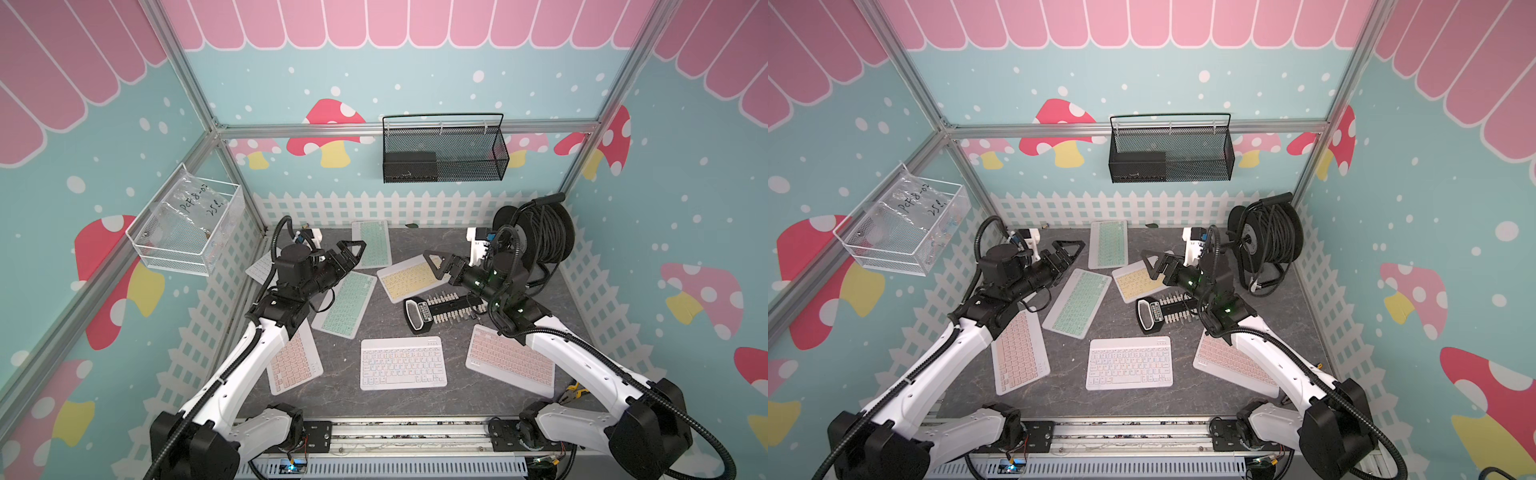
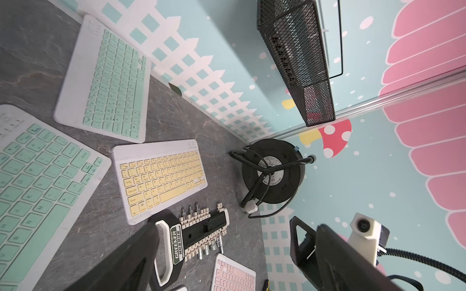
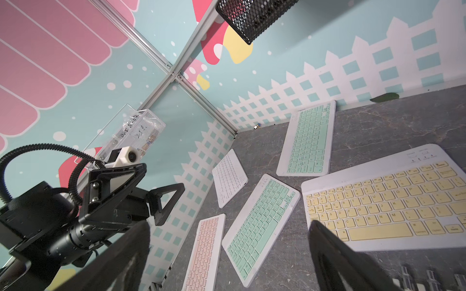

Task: Stack the numeric keypads
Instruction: Pick up the numeric keypad from the center of the board.

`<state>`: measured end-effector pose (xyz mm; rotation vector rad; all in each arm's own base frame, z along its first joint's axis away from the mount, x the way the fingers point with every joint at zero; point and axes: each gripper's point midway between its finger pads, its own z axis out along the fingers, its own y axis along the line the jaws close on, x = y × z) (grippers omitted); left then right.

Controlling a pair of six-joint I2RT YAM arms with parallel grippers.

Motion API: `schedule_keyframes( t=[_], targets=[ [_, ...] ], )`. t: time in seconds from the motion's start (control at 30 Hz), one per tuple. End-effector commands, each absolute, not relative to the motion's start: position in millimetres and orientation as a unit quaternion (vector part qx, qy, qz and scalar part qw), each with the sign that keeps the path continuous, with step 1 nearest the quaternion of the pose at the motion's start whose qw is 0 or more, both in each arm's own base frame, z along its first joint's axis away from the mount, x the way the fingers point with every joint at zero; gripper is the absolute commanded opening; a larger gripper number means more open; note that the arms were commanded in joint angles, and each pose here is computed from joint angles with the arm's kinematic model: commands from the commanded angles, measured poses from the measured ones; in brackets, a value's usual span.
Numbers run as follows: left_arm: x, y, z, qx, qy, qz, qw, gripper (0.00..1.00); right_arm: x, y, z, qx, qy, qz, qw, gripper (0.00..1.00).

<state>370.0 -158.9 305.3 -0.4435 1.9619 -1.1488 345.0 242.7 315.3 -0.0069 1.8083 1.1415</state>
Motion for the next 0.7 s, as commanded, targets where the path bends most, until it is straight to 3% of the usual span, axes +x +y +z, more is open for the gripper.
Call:
schedule_keyframes(
  t=[0.0, 0.33, 0.5, 0.67],
  targets=[
    [375, -166, 287, -0.163, 0.807, -0.444, 0.353, 1.00, 354, 244, 300, 0.027, 0.764, 0.463, 0.449, 1.00],
    [337, -109, 239, -0.127, 0.906, -0.221, 0.339, 0.99, 368, 183, 218, 0.138, 0.888, 0.222, 0.379, 1.00],
    [323, -124, 218, -0.091, 0.920, -0.227, 0.305, 0.99, 341, 141, 182, 0.185, 0.918, 0.114, 0.331, 1.00],
    [314, -160, 204, -0.022, 0.931, -0.242, 0.271, 0.99, 320, 119, 155, 0.212, 0.930, 0.070, 0.292, 1.00]
  ],
)
